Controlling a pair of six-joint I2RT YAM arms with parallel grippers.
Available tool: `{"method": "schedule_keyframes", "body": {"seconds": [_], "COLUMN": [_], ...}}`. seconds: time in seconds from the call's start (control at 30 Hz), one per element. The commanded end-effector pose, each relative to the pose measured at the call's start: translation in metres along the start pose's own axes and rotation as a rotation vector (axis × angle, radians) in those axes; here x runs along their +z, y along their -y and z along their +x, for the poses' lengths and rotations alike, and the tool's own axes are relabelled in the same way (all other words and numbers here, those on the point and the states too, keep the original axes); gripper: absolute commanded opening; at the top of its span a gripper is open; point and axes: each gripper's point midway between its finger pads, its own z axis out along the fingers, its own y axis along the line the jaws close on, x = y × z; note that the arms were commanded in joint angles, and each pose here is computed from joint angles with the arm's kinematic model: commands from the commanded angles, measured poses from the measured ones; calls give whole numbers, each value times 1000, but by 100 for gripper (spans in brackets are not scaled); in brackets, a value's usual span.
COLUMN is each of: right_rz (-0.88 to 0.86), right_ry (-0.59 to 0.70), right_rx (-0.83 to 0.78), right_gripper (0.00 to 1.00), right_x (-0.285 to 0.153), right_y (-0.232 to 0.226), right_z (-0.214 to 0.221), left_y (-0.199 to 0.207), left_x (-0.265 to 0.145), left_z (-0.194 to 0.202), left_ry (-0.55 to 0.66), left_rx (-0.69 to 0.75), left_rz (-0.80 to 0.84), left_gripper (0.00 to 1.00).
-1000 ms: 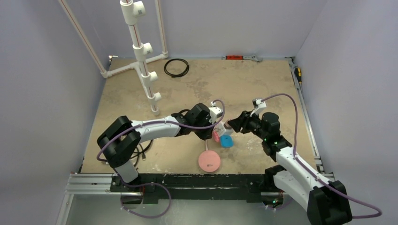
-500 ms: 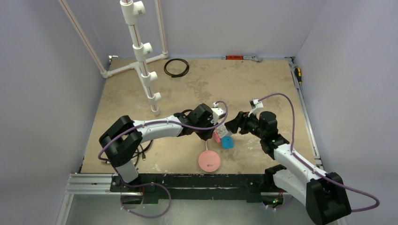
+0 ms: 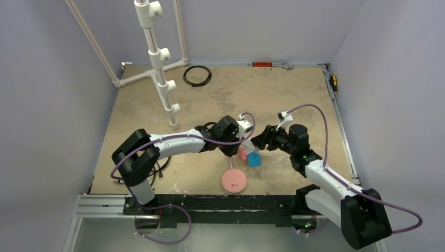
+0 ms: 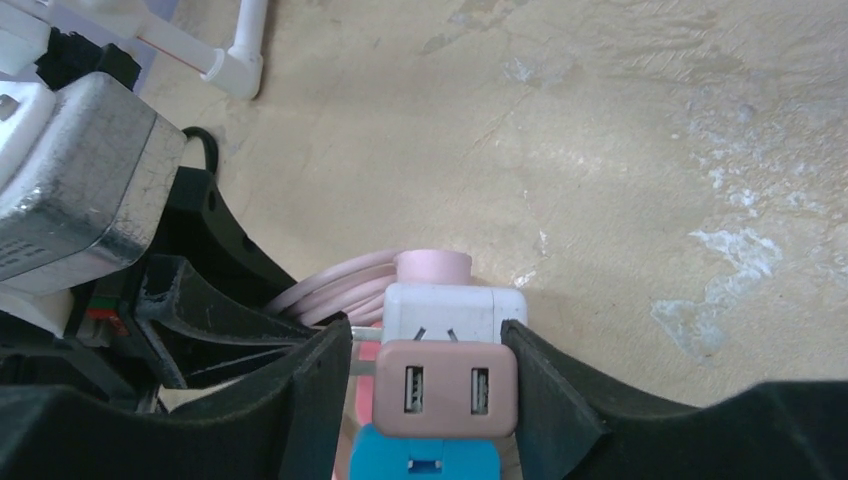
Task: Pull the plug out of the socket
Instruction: Remove the plug from the socket.
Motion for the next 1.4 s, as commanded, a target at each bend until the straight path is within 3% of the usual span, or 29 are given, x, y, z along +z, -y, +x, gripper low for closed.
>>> {"method": "schedule_keyframes", "body": {"seconds": [0.0, 0.17, 0.5, 1.03, 1.37], "right_rz": [-33, -30, -2, 23, 129], "right_ry": [3, 8, 18, -32, 68], "right_rx": [-23, -21, -19, 67, 18], "right_gripper": [55, 42, 1, 0, 0], "right_x": [1, 0, 0, 7, -14], "right_y": [-4, -3, 0, 0, 13], "right_z": [3, 4, -1, -2, -13], "left_y": [-27, -28, -43, -61, -74], "left_x": [8, 10, 10, 6, 2], "left_z": [18, 21, 27, 31, 28], "left_ry": [-70, -81, -111, -139, -142], "left_rx": [2, -1, 4, 17, -20], "left_rz": [-111, -118, -200, -305, -321], "left_gripper": [0, 0, 0, 0, 0]}}
